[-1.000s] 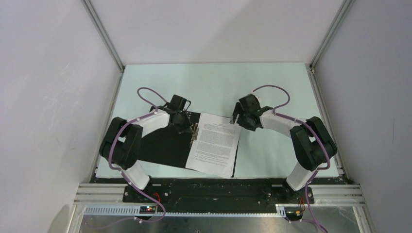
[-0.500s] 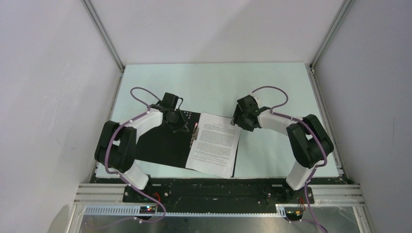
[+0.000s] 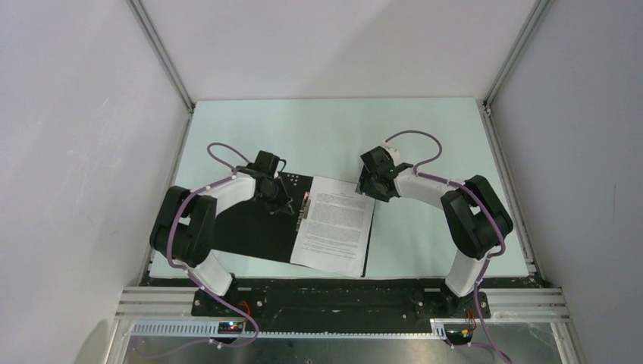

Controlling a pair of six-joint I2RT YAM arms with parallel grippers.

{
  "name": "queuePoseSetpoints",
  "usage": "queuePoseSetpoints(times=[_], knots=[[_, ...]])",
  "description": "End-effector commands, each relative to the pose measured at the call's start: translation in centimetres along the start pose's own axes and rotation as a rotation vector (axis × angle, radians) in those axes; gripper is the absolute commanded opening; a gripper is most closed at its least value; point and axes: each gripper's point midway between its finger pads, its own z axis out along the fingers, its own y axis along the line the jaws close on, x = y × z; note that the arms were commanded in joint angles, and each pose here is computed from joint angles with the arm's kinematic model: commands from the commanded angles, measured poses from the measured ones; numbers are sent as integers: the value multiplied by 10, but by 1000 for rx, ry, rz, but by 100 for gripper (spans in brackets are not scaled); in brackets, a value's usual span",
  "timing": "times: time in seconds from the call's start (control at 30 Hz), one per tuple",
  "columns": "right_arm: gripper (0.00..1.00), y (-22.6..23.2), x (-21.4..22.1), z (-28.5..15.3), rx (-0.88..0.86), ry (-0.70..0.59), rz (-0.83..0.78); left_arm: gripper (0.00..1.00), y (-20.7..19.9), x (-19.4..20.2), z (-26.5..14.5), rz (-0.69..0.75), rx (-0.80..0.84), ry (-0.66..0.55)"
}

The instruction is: Put the files into the folder

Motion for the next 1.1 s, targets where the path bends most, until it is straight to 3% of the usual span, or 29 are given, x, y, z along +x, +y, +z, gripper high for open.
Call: queuePoseSetpoints(times=[0.0, 0.37, 0.67, 0.9, 1.07], knots=[[61, 7, -12, 3, 23, -36, -13, 4, -1, 2, 3, 22, 19, 12], [63, 6, -14, 2, 32, -29, -13, 3, 0, 5, 9, 20, 17, 24], [70, 10, -30, -21, -4, -62, 10, 3, 1, 4, 10, 16, 9, 20], [82, 7, -23, -5, -27, -16, 40, 2, 1, 5, 10, 20, 10, 22], [84, 9, -23, 3, -48, -11, 47, 2, 1, 6, 11, 22, 8, 26]])
